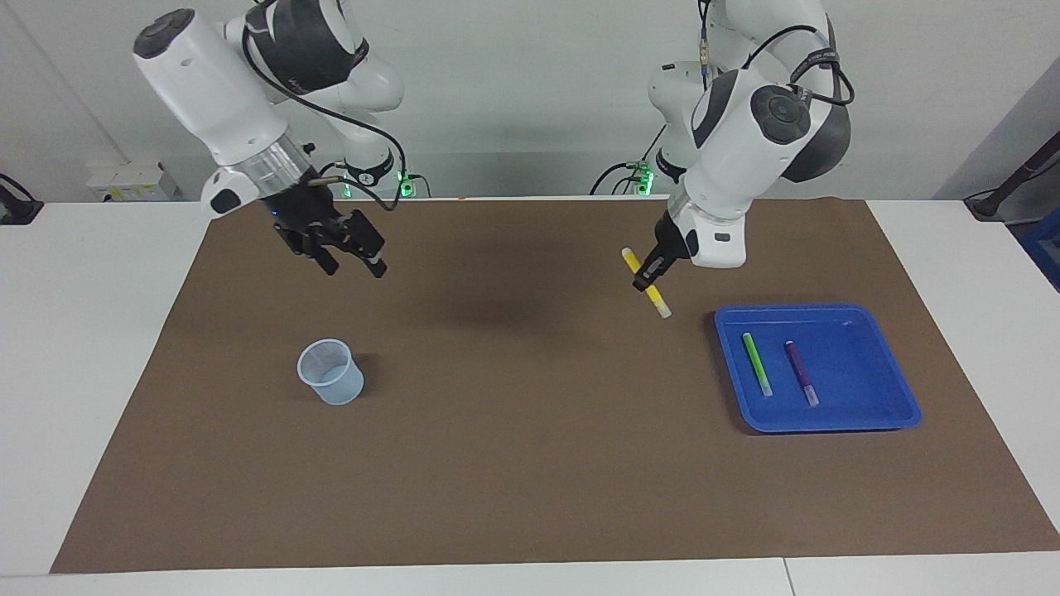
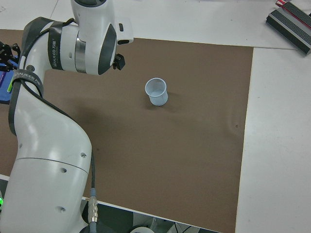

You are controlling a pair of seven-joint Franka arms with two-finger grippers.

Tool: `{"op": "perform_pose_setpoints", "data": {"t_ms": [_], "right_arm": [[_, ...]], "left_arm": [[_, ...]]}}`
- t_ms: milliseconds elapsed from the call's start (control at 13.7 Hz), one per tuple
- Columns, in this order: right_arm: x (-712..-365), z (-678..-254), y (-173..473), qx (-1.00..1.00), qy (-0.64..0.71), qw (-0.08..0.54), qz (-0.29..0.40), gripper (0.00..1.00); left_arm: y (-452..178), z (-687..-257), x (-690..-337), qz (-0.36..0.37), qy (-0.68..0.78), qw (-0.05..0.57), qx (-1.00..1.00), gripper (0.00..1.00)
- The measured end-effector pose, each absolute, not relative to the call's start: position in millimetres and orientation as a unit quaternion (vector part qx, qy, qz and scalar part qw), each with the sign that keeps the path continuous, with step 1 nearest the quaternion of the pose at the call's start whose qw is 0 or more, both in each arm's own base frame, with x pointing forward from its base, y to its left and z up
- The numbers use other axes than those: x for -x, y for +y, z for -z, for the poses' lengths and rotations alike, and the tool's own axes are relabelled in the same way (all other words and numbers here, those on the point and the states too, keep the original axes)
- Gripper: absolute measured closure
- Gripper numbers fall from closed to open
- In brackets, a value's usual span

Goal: Right arm passes pens to left for tray arrangement
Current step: 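Carry the yellow pen to the tray while the right gripper withdraws, then lower the yellow pen into the tray and open the left gripper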

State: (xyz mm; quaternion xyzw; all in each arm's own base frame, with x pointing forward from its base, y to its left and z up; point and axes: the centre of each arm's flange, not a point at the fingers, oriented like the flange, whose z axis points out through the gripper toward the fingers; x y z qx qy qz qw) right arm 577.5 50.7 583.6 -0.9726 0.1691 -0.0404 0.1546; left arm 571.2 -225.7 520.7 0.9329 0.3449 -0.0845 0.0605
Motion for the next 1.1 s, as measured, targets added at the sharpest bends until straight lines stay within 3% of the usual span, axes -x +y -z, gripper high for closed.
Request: {"op": "perform_pose_setpoints", "data": {"t_ms": [220, 512, 879, 1098], "right_arm": [[-565, -594, -1, 0.981, 0.162, 0.102, 0.042, 0.00], [-561, -597, 10, 0.989, 0.128, 0.051, 0.047, 0.00], [-557, -600, 14, 0.996, 0.056, 0.041, 0.047, 0.00], [-550, -600, 14, 0.997, 0.054, 0.039, 0.025, 0.00]], "left_arm": [[-178, -517, -581, 0.086, 0.281, 0.046, -0.955, 0.82], [-110, -510, -594, 0.076, 0.210, 0.029, -0.974, 0.82], [-4, -490, -601, 0.043, 0.096, 0.031, -0.994, 0.82], [28, -478, -604, 0.012, 0.049, 0.007, -0.999, 0.82]]}}
